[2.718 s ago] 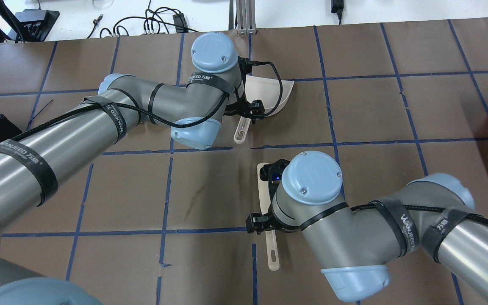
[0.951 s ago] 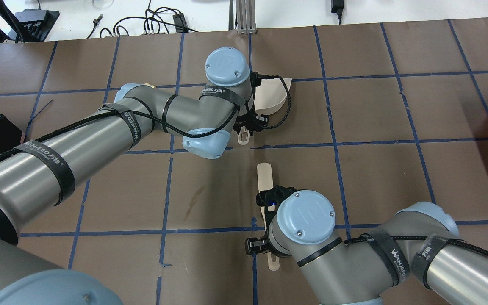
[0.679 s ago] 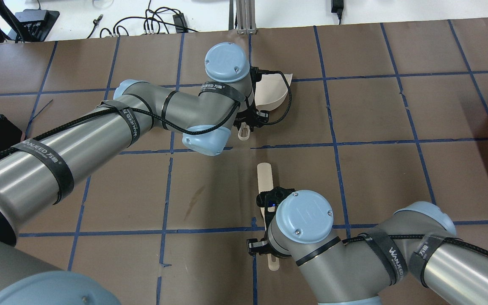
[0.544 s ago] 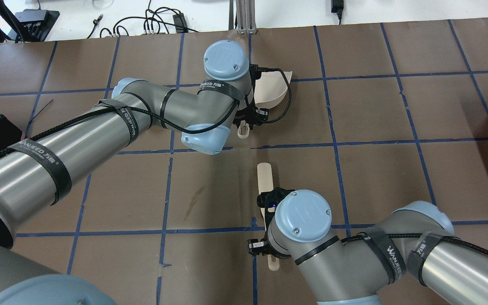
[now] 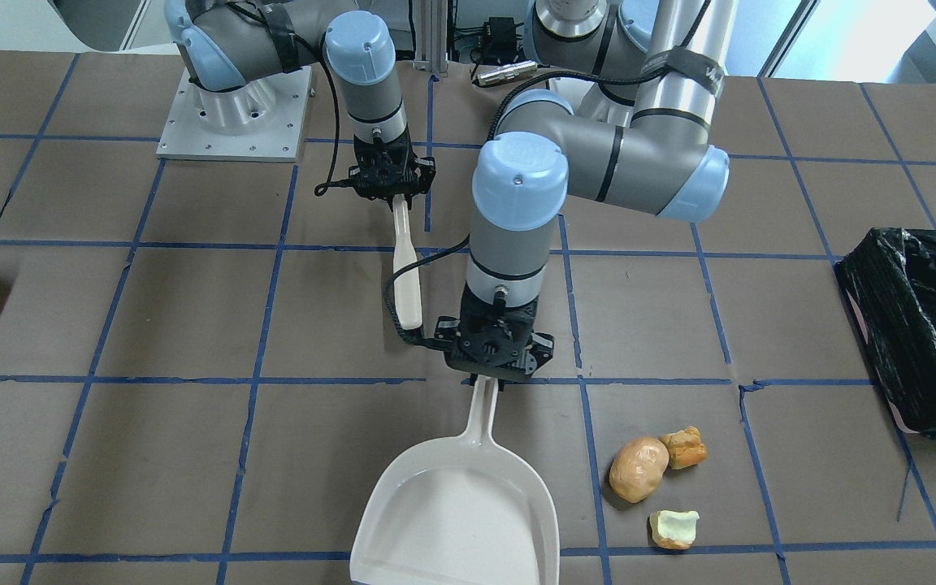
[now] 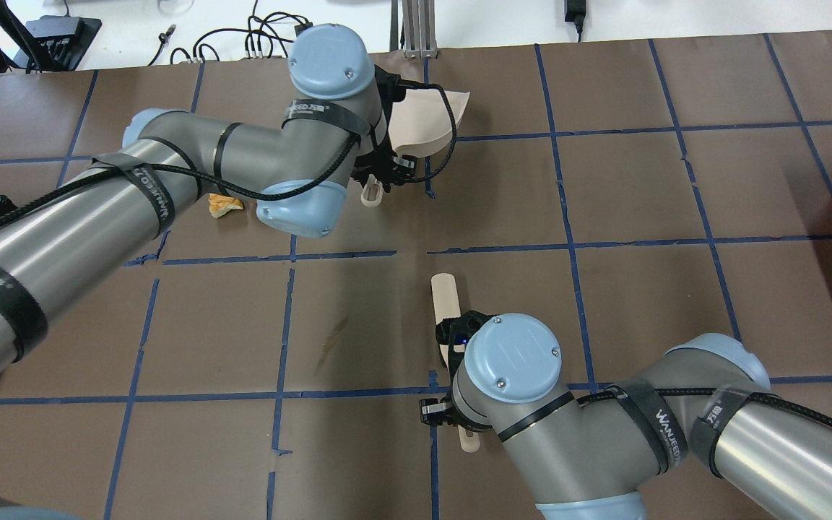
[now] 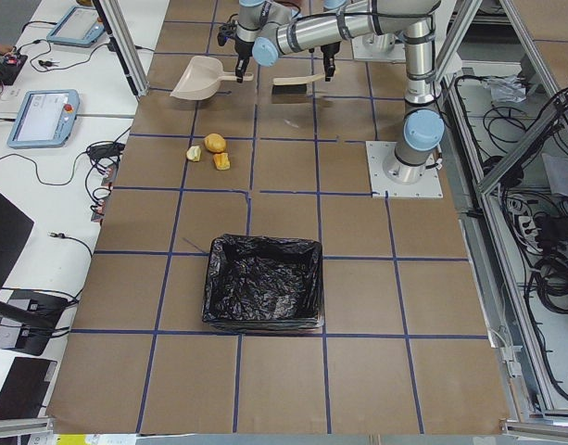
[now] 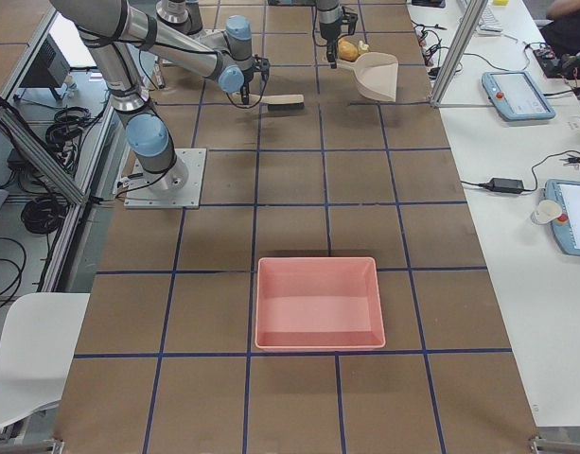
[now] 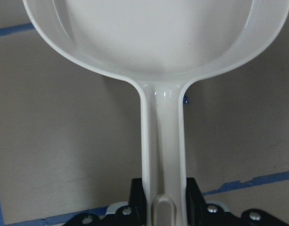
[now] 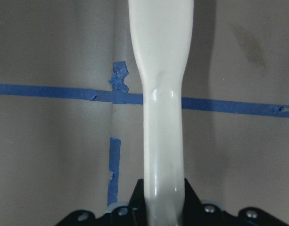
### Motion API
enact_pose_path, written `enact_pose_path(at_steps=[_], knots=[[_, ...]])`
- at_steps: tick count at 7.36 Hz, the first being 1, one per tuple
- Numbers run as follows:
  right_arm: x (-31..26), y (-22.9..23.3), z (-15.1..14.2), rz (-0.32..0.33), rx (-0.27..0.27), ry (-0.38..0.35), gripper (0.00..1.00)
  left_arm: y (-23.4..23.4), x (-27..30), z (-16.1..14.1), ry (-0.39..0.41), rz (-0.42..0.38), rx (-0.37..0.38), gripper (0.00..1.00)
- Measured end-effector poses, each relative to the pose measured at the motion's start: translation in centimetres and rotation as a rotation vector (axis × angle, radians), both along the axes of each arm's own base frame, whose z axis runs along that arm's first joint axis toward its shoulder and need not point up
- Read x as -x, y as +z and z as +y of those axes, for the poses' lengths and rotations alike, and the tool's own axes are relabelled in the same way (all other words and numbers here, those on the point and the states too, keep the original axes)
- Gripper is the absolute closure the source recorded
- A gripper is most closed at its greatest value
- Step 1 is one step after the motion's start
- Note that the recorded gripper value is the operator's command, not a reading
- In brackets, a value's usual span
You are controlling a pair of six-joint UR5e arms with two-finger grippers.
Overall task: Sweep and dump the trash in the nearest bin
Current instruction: 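Lift the dustpan with the left gripper and set it down beside the bread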
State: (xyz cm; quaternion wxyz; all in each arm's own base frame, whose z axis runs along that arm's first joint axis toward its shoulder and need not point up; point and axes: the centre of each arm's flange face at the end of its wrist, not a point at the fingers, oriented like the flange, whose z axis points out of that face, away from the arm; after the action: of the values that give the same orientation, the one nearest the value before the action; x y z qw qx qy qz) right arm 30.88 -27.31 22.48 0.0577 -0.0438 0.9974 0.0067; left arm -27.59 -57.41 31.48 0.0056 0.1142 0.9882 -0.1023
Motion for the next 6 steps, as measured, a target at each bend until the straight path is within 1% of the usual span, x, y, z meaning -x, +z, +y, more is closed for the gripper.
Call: enact_pose_path(at_steps=[2, 4, 6], knots=[[-0.5, 1.0, -0.9, -0.011, 0.020, 0.003, 0.72, 4.2, -6.9, 0.0, -0.051, -0.035, -0.034, 1.00], [-0.9, 1.4, -1.7, -0.010, 0.017, -0.002, 0.72, 7.2, -14.9, 1.4, -0.147, -0.072, -0.098, 1.00], [-1.5, 3.1, -3.3, -0.024, 0.043, -0.004, 0.73, 8.9, -23.5, 2.7, -0.257, -0.089, -0.164, 1.00]])
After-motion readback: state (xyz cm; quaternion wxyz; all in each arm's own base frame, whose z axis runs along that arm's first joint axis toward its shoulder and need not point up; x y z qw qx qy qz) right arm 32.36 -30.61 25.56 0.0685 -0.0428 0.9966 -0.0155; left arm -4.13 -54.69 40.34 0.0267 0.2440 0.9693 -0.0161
